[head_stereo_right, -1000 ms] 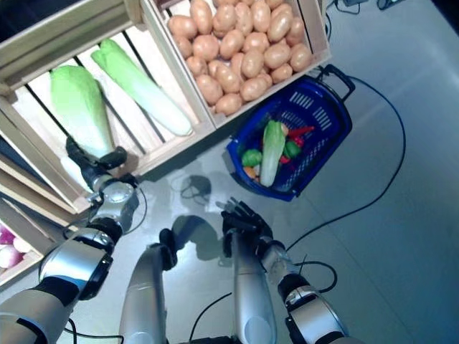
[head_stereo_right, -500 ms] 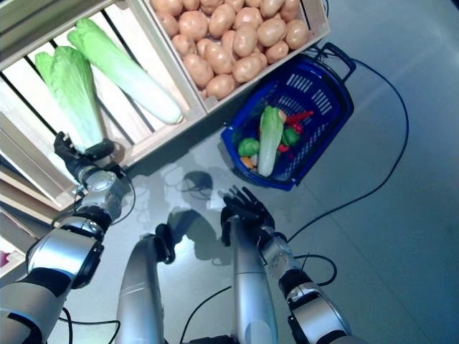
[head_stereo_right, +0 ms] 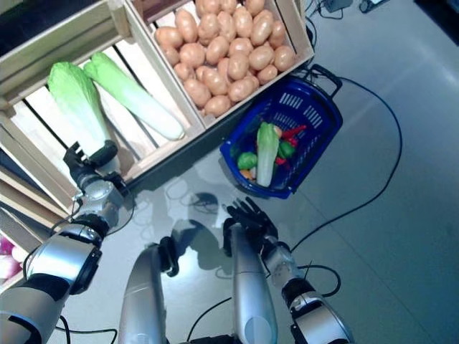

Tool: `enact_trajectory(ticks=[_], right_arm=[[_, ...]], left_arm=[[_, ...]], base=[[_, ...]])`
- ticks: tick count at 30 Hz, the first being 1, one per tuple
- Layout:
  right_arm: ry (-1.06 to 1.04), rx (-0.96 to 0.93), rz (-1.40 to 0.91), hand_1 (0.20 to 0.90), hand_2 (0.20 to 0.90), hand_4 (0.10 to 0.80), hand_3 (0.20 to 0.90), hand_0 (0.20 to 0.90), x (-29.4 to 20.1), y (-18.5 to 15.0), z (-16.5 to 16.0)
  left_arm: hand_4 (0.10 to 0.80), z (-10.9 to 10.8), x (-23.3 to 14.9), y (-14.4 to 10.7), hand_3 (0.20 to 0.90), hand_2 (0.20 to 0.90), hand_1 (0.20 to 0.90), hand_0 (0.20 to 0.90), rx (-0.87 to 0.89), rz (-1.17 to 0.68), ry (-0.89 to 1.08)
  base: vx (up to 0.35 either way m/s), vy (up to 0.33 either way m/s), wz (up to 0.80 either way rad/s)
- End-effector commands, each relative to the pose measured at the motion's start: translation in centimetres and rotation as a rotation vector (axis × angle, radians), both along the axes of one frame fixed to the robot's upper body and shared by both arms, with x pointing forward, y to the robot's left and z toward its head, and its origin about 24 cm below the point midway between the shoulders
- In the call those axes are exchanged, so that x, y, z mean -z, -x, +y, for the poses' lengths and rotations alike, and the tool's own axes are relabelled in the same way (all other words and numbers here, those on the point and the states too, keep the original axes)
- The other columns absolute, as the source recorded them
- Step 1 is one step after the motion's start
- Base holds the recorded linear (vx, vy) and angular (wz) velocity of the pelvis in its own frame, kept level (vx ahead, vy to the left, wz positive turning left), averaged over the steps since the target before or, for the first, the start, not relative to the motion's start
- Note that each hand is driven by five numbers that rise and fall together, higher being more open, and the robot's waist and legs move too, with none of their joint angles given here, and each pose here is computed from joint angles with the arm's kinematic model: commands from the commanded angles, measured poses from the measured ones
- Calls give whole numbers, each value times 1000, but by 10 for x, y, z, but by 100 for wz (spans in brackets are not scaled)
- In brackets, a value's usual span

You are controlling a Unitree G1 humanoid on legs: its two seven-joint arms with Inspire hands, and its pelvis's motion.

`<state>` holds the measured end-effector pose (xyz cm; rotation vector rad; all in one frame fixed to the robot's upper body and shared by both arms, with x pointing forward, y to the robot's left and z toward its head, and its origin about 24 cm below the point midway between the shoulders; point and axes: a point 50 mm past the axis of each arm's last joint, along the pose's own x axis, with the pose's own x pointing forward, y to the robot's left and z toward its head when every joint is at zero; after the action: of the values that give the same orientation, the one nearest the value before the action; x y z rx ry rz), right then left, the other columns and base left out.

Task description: Put vegetables into the basket

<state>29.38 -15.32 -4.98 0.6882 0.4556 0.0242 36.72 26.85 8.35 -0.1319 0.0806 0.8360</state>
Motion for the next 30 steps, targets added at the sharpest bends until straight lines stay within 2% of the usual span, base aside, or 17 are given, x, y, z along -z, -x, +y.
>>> enact_trajectory(ticks=[1,8,12,15,19,24,26,30], right_arm=[[-67,2,-10,900,900,800,900,900,2,8,10],[-50,74,-54,900,900,800,900,900,0,19,9],[-21,174,-3,900,900,800,900,900,10,38,5],[100,260,-10,900,900,800,900,900,10,56,0],[86,282,-147,900,900,800,900,900,-17,56,9],[11,198,-306,900,900,800,900,900,-41,50,10],[-39,102,-414,900,900,800,900,900,-54,47,13],[-49,24,-451,900,900,800,900,900,-63,36,12]], left_arm=[[400,8,-32,-4,300,300,300,300,36,-157,-118],[400,5,-12,13,300,300,300,300,62,-226,-133],[400,-28,21,35,300,300,300,300,94,-233,-143],[400,-71,52,67,300,300,300,300,141,-232,-133],[400,-88,63,89,300,300,300,300,241,-230,-125],[400,-94,60,103,300,300,300,300,390,-248,-150],[400,-96,52,104,300,300,300,300,459,-275,-182],[400,-108,38,100,300,300,300,300,561,-330,-241]], base=[[69,-3,-9],[56,-2,2],[104,-44,6],[164,-52,18],[122,-30,14],[37,-42,-1],[0,-65,3],[22,-64,10]])
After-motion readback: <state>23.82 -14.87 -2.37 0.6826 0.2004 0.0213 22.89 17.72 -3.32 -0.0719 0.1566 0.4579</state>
